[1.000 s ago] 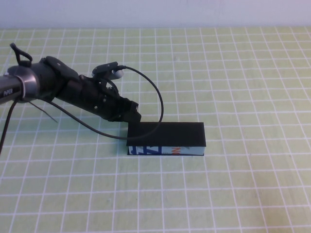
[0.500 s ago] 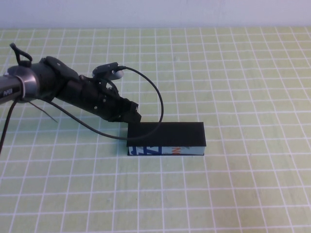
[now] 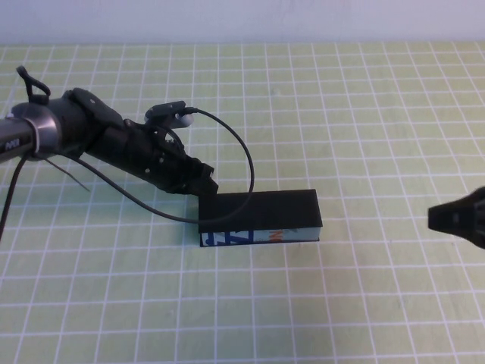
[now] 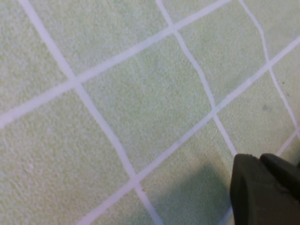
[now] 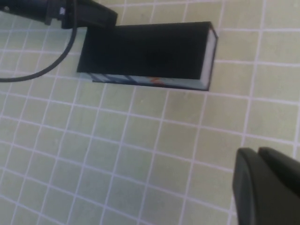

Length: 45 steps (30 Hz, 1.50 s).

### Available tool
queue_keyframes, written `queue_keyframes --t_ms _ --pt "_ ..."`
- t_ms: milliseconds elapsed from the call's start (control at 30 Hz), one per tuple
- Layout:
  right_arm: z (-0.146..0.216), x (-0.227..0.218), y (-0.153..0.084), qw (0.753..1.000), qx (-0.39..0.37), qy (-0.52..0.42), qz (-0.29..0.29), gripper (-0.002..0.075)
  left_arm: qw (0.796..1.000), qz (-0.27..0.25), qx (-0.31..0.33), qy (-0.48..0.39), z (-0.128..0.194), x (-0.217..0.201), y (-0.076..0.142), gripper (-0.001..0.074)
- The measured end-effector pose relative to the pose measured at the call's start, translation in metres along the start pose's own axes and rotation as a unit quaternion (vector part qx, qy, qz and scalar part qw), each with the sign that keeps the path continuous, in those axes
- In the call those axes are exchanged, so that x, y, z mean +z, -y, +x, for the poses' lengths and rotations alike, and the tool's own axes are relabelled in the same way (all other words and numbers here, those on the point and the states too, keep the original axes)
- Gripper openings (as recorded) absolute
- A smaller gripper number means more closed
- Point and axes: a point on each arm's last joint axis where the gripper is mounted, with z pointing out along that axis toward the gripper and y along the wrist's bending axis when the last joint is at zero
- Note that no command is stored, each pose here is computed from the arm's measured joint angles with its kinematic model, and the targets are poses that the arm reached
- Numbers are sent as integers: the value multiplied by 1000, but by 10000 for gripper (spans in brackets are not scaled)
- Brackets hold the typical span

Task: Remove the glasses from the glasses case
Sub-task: Pick up the glasses from the glasses case

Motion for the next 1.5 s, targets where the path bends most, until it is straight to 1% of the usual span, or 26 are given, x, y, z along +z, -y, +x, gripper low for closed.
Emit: queue_keyframes --t_ms 33,133,233,333,433,567,667,733,800,933,1000,1133,1267,1500 --pt "-7 7 -3 1000 -8 -9 -6 -18 1000 0 0 0 0 0 0 -4" --pt "-20 29 -20 998 -50 -37 -27 -18 1000 0 1 -1 0 0 0 -4" --pt "-27 56 -47 989 -120 -71 -47 -18 1000 0 1 -1 0 0 0 -4" --pt "-30 82 -74 974 -195 -101 -59 -18 1000 0 1 -1 0 0 0 -4" --pt "-27 105 -97 949 -282 -128 -59 -18 1000 0 0 -1 0 0 0 -4" --pt "-19 133 -117 900 -405 -154 -52 -17 1000 0 0 -1 0 0 0 -4" --pt "-13 153 -120 866 -468 -170 -46 6 1000 0 -1 -1 0 0 0 -4" --pt "-10 164 -118 848 -499 -173 -45 47 1000 0 -1 -1 0 0 0 -4" --pt "-8 174 -115 832 -526 -170 -41 116 1000 0 -2 -1 0 0 0 -4" --pt "-10 187 -112 815 -559 -151 -27 265 1000 1 -2 -2 0 0 0 -4" --pt "-13 190 -111 810 -571 -134 -20 301 1000 0 -1 -3 0 0 0 -4" --pt "-18 196 -111 797 -594 -108 -6 305 1000 0 -2 -3 0 0 0 -4" --pt "-15 207 -105 783 -611 -114 3 302 1000 2 -2 -5 1 0 0 -4" --pt "-10 221 -99 776 -619 -120 7 300 1000 4 -2 -6 1 0 1 -4"
